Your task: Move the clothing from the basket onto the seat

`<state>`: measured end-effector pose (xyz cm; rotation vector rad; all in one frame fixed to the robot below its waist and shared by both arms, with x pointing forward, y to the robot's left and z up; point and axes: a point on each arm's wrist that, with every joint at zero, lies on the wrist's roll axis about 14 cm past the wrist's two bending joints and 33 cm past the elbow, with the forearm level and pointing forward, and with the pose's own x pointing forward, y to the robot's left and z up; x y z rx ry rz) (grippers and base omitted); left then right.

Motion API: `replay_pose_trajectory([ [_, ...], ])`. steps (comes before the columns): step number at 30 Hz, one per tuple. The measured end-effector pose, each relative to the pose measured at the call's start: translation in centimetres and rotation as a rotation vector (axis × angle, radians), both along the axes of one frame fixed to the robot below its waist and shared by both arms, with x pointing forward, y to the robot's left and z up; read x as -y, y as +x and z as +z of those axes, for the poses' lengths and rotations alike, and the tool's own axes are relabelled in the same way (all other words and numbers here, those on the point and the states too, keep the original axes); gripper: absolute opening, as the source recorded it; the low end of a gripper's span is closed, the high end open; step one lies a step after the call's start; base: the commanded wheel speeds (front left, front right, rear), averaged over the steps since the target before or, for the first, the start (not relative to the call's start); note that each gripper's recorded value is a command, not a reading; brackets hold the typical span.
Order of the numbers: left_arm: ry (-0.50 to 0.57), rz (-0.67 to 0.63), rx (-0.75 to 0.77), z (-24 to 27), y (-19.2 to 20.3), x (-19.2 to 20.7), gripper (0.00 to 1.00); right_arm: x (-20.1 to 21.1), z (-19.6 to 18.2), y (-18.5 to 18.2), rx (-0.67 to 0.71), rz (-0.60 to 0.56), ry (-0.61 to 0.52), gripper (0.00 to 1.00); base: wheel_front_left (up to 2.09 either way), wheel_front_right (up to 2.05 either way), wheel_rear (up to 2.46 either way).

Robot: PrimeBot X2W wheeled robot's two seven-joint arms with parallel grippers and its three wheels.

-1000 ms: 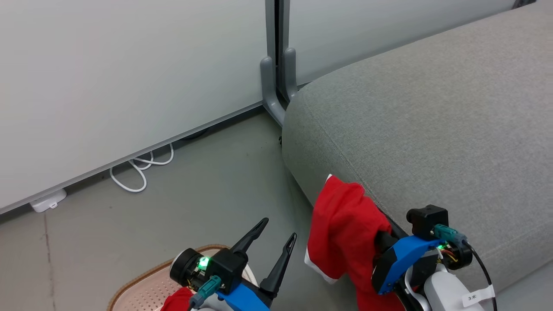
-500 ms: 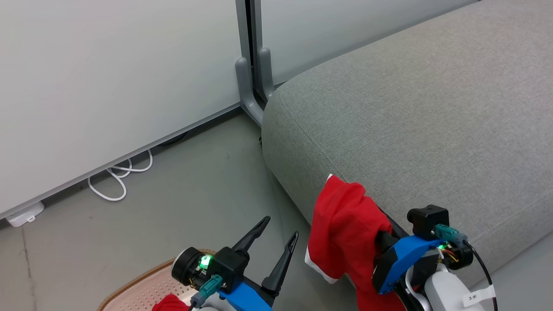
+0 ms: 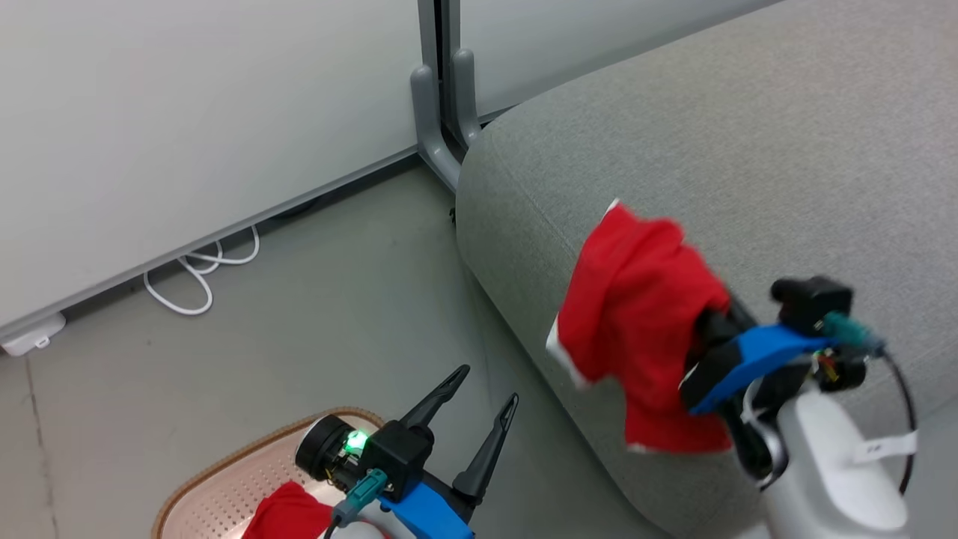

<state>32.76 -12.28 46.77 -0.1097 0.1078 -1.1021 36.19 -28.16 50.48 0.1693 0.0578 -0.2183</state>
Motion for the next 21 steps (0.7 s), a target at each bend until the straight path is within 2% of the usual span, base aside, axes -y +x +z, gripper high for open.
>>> replay_pose_trajectory([
  [8,-0.004,-0.011,0.006,-0.6,1.7,-0.1,1.0,6.7,6.1,3.7,0.108,-0.123,-0.048,0.0,0.0,0.0,0.0],
  [14,-0.011,0.0,0.014,-1.4,4.2,-0.7,1.0,11.5,10.3,6.6,0.207,-0.21,-0.001,0.0,0.0,0.0,0.0],
  [21,0.003,0.015,0.003,-4.0,7.3,-2.0,1.0,17.5,9.3,8.9,0.152,-0.344,-0.06,0.0,0.0,0.0,0.0],
])
